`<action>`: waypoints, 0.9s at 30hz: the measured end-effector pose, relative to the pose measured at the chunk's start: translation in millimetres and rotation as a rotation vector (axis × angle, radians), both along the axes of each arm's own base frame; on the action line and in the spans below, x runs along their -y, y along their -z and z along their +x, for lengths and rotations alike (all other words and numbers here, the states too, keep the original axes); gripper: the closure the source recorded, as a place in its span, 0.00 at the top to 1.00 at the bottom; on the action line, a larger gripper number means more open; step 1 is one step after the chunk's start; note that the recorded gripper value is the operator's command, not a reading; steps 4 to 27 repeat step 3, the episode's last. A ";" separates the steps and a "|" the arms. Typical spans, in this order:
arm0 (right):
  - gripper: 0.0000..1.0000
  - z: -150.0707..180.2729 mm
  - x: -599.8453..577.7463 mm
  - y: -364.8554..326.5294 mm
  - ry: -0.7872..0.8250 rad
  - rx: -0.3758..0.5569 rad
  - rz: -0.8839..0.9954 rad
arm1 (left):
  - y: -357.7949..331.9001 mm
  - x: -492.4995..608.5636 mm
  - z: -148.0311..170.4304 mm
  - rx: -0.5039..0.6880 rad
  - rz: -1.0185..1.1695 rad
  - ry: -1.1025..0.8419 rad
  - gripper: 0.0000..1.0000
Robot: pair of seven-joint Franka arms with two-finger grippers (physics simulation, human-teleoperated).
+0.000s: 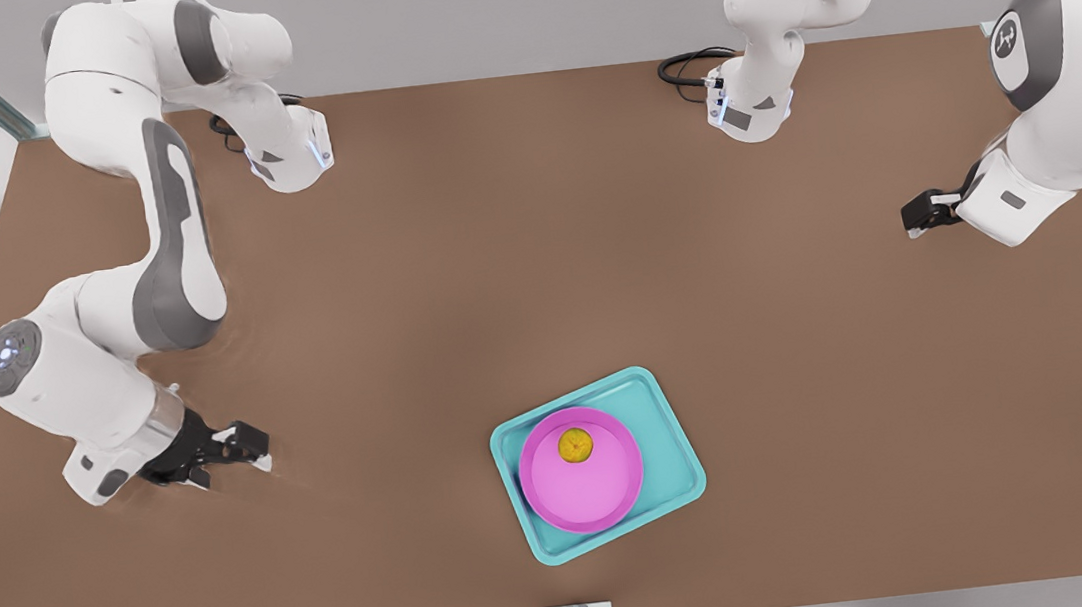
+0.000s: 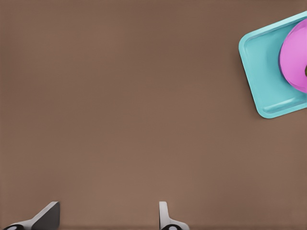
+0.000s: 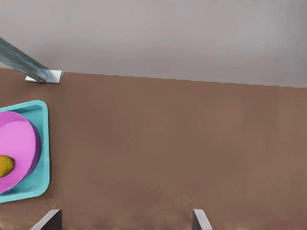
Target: Place the orange on the plate with the left arm and the plate on the tray with the right arm
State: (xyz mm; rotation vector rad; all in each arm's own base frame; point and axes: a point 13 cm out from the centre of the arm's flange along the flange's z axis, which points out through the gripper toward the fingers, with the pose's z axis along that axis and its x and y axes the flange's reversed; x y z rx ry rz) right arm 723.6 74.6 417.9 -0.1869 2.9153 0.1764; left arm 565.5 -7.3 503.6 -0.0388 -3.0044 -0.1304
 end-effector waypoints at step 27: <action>1.00 -81.8 65.1 -85.5 0.000 -0.058 -0.136 | -0.6 0.0 -0.3 0.000 0.000 0.001 1.00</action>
